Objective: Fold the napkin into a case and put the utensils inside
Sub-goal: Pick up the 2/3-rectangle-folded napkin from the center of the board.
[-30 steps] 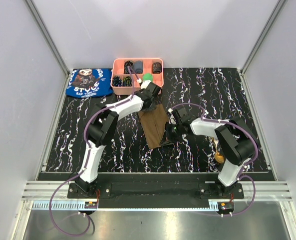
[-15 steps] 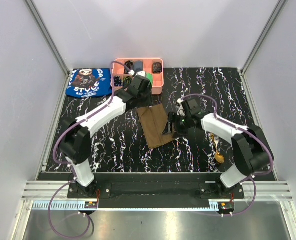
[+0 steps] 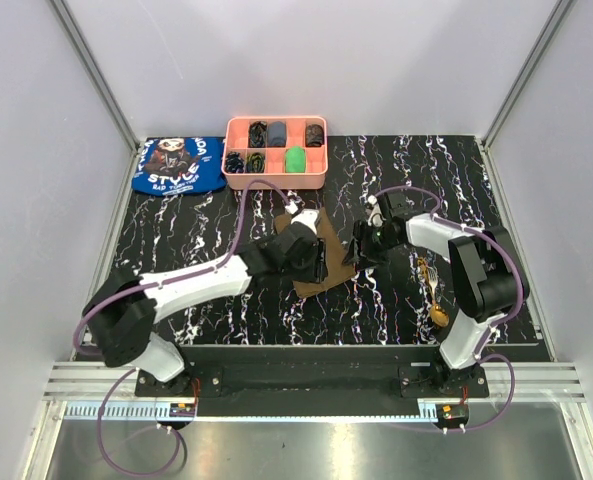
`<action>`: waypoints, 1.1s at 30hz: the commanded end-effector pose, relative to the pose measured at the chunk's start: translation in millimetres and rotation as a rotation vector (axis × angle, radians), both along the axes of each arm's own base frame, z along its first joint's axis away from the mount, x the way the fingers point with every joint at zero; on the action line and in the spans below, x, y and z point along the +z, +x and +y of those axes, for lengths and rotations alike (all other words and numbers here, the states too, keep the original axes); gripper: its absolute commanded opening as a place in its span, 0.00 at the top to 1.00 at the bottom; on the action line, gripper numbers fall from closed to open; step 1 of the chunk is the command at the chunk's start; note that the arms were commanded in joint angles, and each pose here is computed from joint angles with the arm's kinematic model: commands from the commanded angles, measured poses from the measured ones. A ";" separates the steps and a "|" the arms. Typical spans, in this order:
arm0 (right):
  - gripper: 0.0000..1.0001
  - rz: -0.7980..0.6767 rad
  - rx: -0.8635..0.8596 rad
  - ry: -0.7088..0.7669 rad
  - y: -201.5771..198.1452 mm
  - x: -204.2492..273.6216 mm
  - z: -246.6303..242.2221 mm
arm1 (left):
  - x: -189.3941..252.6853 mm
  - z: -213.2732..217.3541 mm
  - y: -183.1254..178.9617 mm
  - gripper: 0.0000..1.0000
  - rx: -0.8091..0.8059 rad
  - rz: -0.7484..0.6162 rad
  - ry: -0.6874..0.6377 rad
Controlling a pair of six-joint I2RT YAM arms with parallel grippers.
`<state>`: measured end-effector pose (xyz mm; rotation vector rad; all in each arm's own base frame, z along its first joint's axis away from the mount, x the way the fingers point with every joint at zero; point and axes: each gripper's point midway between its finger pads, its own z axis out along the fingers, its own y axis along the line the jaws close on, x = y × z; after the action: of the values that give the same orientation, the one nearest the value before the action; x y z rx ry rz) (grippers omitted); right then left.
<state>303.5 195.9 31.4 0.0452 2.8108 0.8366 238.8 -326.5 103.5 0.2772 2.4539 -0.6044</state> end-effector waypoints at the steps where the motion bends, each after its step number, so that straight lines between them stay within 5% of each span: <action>1: 0.47 -0.019 0.033 0.104 -3.0 3.6 16.1 | 27.6 -7.2 3.5 0.49 0.013 -0.124 -0.108; 6: 0.83 0.034 -0.014 0.205 -26.1 1.9 25.6 | 26.7 -11.2 -16.9 0.43 -0.017 -0.172 -0.088; 10: 0.83 0.082 -0.027 0.292 -59.7 14.4 48.2 | 22.5 -20.2 -26.9 0.42 -0.029 -0.233 -0.021; 12: 0.71 0.093 -0.055 0.334 -72.1 27.2 52.9 | 17.5 -27.9 -34.1 0.42 -0.048 -0.266 0.027; 13: 0.52 0.078 -0.090 0.327 -69.4 30.8 46.3 | 15.3 -30.5 -35.8 0.42 -0.053 -0.280 0.048; 16: 0.18 -0.003 -0.221 0.247 -61.1 44.9 14.3 | -0.5 -32.1 -39.8 0.41 -0.068 -0.299 0.179; 19: 0.04 -0.069 -0.306 0.076 -53.5 56.0 -25.6 | -12.9 -40.1 -39.5 0.41 -0.080 -0.306 0.258; 33: 0.05 -0.036 -0.330 -0.001 -41.9 40.9 -62.3 | -68.5 -61.6 -27.0 0.50 -0.101 -0.294 0.441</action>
<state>257.2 138.2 73.5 0.5312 2.6595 0.7953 202.4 -380.9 35.0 0.6428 2.3013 -0.0874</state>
